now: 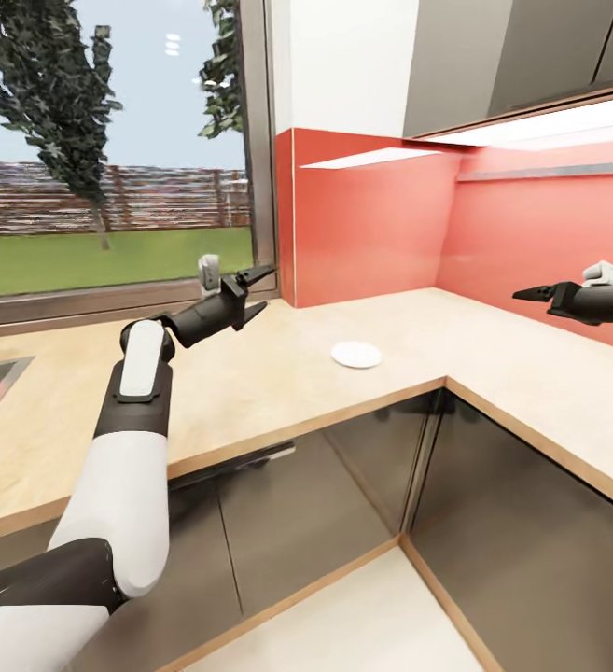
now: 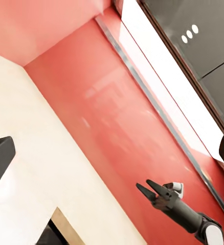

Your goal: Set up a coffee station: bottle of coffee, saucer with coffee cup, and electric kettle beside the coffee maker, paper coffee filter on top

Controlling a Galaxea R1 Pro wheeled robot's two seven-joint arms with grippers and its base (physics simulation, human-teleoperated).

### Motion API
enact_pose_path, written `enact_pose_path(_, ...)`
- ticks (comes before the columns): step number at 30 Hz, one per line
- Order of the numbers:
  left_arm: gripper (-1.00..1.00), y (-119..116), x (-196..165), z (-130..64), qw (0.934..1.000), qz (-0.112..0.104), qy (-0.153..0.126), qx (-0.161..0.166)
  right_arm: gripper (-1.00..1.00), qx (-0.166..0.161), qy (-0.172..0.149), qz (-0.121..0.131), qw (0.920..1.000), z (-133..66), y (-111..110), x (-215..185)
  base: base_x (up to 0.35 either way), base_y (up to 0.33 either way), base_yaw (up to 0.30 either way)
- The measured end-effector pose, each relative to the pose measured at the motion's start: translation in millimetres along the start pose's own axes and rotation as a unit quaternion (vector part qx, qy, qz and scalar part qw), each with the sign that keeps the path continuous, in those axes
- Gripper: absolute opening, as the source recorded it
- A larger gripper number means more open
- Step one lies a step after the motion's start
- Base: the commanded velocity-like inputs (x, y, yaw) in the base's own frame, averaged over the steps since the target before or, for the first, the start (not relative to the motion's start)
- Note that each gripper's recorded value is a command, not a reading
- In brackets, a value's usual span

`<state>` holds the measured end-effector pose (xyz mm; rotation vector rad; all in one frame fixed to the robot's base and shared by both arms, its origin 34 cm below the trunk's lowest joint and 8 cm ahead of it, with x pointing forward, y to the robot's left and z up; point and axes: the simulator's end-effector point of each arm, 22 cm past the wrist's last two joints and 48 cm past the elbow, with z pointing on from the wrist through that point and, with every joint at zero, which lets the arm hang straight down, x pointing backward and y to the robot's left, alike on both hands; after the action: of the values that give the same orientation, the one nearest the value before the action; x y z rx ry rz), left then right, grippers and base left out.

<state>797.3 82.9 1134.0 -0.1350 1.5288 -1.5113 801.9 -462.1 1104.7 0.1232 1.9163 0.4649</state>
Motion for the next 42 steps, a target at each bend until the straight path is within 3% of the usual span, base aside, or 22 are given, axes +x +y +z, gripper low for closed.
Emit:
enact_pose_path(10, 1.00, 3.8, 2.5, 1.2, 1.0000, -0.005, 0.003, -0.003, 1.00, 0.004, 0.005, 0.008, 0.9999, 2.1, -5.9, 4.6, 0.079, -0.051, 0.185)
enact_pose_path(42, 1.00, 19.4, 14.0, 6.2, 0.9995, -0.021, 0.017, -0.015, 1.00, 0.001, 0.008, 0.011, 0.9999, 5.9, -3.6, 7.8, 0.157, -0.100, 0.004)
